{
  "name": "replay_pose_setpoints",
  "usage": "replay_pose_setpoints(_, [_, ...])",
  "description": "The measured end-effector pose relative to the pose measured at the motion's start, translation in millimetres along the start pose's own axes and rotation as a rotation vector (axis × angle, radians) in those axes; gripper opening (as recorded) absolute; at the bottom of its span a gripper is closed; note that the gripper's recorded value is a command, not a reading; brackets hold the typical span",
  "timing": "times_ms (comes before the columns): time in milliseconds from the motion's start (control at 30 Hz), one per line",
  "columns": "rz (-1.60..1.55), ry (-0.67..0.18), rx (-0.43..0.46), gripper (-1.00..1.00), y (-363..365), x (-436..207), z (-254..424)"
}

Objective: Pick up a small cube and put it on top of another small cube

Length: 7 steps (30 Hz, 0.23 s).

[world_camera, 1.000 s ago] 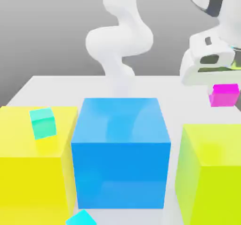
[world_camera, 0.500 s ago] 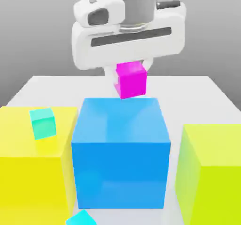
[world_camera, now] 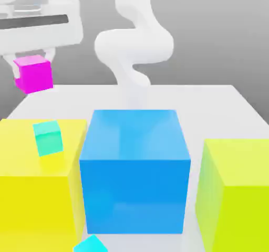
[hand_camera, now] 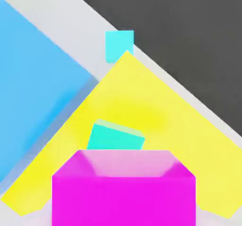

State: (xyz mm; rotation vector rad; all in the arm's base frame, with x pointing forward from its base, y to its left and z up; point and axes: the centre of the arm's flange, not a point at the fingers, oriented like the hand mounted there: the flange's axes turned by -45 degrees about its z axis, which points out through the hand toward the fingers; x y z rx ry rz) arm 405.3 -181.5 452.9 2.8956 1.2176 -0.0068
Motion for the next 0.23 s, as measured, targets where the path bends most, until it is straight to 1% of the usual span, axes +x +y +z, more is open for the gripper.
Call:
replay_pose_setpoints(100, [-0.014,0.005,0.002,-1.00,-1.1,-0.1,44.6])
replay_pose_setpoints(133, [-0.014,0.005,0.002,1.00,-1.6,-0.4,52.2])
replay_pose_setpoints(233, [-0.014,0.005,0.002,1.00,-1.6,-0.4,52.2])
